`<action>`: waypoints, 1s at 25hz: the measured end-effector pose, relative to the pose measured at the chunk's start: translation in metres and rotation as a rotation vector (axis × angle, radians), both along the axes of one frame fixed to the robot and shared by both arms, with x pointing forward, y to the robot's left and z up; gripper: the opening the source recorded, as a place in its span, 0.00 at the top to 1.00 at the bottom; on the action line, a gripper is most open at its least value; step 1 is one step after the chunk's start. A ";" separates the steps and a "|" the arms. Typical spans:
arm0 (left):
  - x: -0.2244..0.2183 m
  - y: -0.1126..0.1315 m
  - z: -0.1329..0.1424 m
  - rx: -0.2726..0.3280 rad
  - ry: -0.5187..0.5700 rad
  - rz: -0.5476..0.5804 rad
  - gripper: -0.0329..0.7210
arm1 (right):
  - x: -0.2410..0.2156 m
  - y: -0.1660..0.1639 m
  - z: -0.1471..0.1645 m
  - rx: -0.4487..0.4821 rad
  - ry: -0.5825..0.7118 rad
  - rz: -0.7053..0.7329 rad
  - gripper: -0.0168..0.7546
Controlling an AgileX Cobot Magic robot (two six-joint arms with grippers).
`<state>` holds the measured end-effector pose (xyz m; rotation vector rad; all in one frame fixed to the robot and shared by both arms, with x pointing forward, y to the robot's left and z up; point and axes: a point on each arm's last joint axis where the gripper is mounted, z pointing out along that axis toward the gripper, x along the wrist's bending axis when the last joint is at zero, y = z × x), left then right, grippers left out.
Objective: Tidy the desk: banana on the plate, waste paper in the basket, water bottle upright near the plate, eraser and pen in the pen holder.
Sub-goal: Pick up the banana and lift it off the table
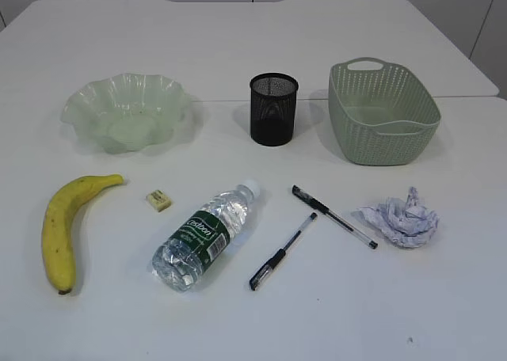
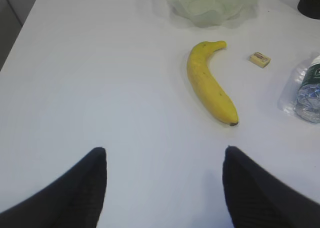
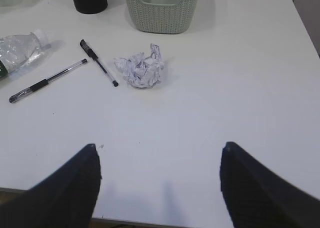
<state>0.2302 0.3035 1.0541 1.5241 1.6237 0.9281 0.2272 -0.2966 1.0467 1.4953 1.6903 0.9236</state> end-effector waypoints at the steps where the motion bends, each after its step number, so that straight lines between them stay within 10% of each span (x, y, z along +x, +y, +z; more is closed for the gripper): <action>1: 0.000 0.000 0.000 0.000 0.000 0.000 0.28 | 0.000 0.000 0.000 0.000 0.000 0.000 0.26; 25: 0.000 -0.005 0.000 -0.050 0.000 -0.034 0.28 | 0.000 0.000 0.000 -0.002 0.000 0.001 0.26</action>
